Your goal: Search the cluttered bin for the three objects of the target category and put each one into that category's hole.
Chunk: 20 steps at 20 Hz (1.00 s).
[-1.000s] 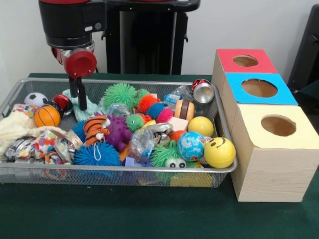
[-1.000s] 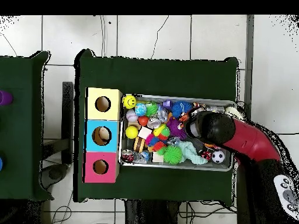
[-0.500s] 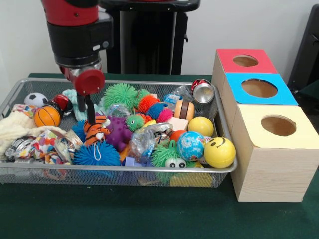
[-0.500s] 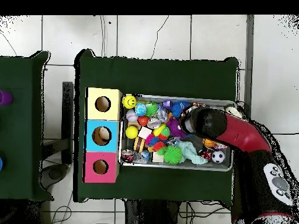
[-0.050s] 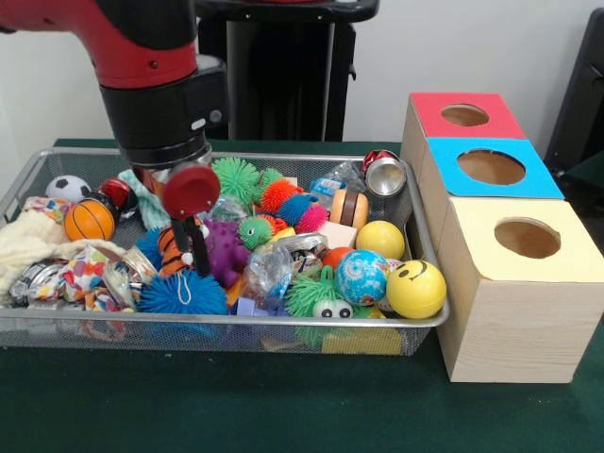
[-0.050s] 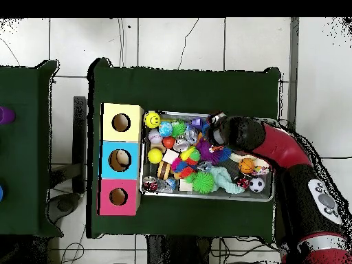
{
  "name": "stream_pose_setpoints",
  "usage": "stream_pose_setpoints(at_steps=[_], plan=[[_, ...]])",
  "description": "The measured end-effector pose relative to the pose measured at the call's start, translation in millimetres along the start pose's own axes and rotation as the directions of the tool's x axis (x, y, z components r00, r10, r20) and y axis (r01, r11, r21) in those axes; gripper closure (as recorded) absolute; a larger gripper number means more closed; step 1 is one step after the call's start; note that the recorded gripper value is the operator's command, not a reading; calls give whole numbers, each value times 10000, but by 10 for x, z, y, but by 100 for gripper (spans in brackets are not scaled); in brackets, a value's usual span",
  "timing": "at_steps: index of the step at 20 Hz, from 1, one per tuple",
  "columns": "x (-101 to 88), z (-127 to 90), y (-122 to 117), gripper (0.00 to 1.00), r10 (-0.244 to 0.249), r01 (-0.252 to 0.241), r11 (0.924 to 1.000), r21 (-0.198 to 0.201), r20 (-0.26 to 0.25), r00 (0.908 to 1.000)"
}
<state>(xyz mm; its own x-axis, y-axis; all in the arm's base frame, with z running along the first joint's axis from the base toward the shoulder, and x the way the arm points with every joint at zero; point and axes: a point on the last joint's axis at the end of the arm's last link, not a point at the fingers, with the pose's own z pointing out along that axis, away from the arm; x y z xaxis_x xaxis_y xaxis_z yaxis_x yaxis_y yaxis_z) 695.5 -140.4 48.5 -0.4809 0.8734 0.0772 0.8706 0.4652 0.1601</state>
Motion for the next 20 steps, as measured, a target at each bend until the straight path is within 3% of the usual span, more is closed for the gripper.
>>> stream_pose_setpoints(at_steps=[9, 20], plan=[[75, 61, 256, 0, -20, -6, 9982, -598, -444, 9990], [252, 136, 152, 0, -201, 172, 9991, -386, -753, 9970]])
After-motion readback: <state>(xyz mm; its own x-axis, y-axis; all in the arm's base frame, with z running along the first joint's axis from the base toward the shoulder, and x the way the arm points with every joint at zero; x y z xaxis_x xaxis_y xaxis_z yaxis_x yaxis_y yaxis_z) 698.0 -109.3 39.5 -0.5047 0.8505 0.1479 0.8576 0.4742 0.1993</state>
